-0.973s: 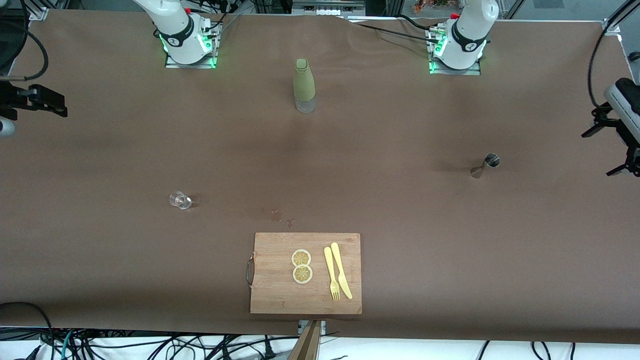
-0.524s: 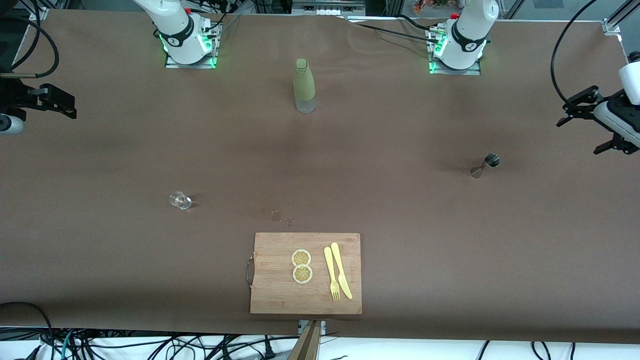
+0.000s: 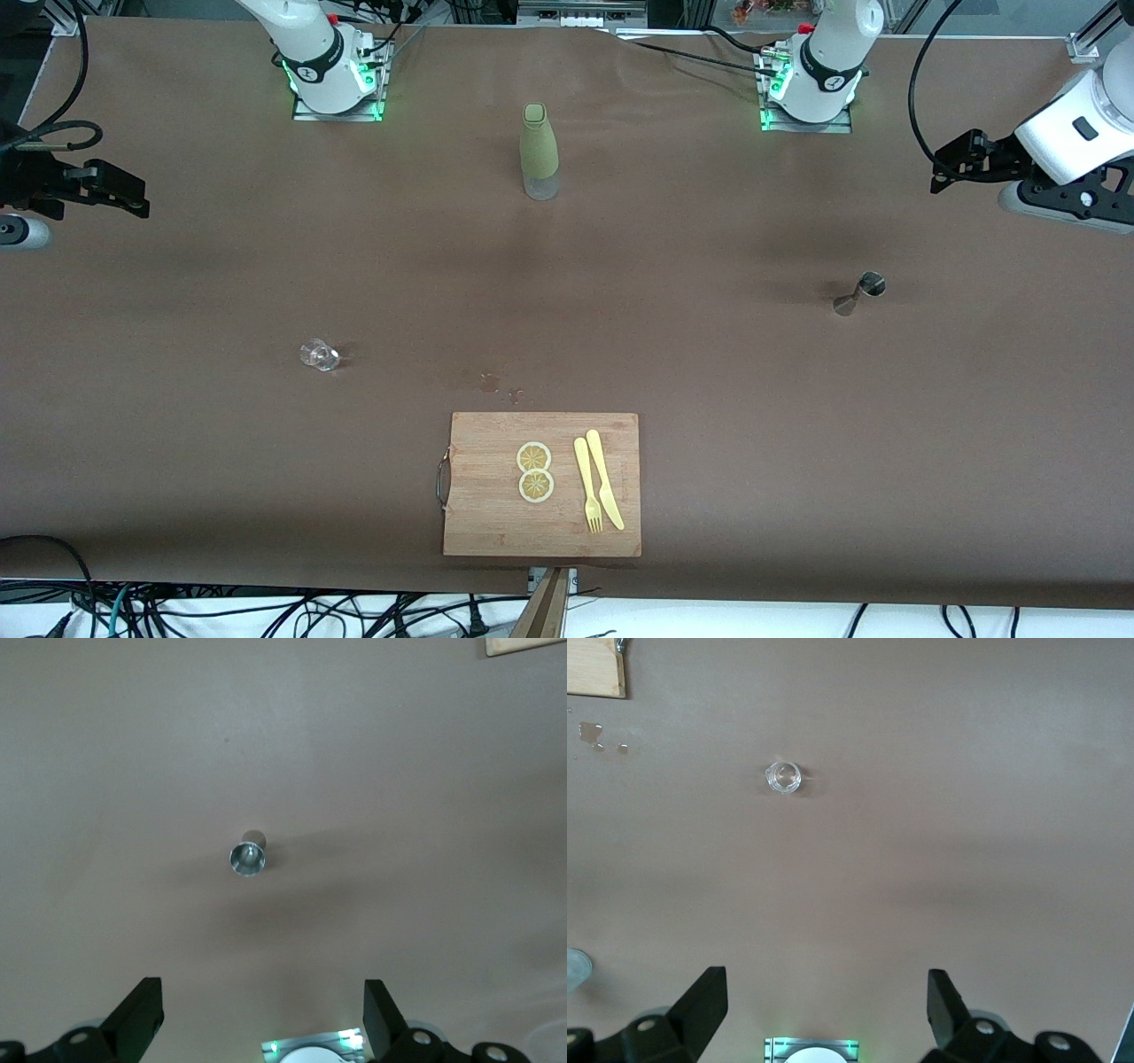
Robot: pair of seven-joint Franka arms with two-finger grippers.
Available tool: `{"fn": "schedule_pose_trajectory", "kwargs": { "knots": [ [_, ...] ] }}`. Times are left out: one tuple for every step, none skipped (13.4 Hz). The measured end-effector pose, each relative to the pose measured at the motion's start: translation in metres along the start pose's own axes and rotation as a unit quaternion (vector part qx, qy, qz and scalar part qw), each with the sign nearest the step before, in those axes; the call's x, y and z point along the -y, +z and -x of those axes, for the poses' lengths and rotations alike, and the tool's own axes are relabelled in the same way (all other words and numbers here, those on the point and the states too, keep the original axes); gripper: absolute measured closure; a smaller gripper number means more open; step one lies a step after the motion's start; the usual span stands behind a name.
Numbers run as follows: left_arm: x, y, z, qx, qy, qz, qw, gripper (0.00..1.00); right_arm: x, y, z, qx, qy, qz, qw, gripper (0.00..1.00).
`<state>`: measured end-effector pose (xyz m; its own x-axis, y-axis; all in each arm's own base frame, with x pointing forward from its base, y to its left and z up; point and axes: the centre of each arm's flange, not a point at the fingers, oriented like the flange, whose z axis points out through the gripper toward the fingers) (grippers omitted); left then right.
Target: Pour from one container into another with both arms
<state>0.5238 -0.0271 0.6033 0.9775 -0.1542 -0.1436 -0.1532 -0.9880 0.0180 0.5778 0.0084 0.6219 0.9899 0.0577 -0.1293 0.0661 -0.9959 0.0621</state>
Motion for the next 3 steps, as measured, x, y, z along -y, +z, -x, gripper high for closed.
{"fn": "schedule_pose_trajectory", "kwargs": {
  "knots": [
    [-0.0002, -0.0039, 0.0021, 0.001, -0.013, 0.000, 1.000, 0.00, -0.0011, -0.0001, -0.0001, -0.001, 0.001, -0.001, 1.000, 0.00],
    [-0.0006, -0.0066, 0.0033, 0.000, -0.027, 0.000, 1.000, 0.00, -0.0018, 0.0000, -0.0001, -0.001, 0.002, -0.001, 1.000, 0.00],
    [-0.0021, -0.0076, 0.0037, 0.000, -0.043, -0.001, 0.999, 0.00, -0.0024, 0.0000, -0.0001, -0.001, 0.002, -0.001, 1.000, 0.00]
  ]
}}
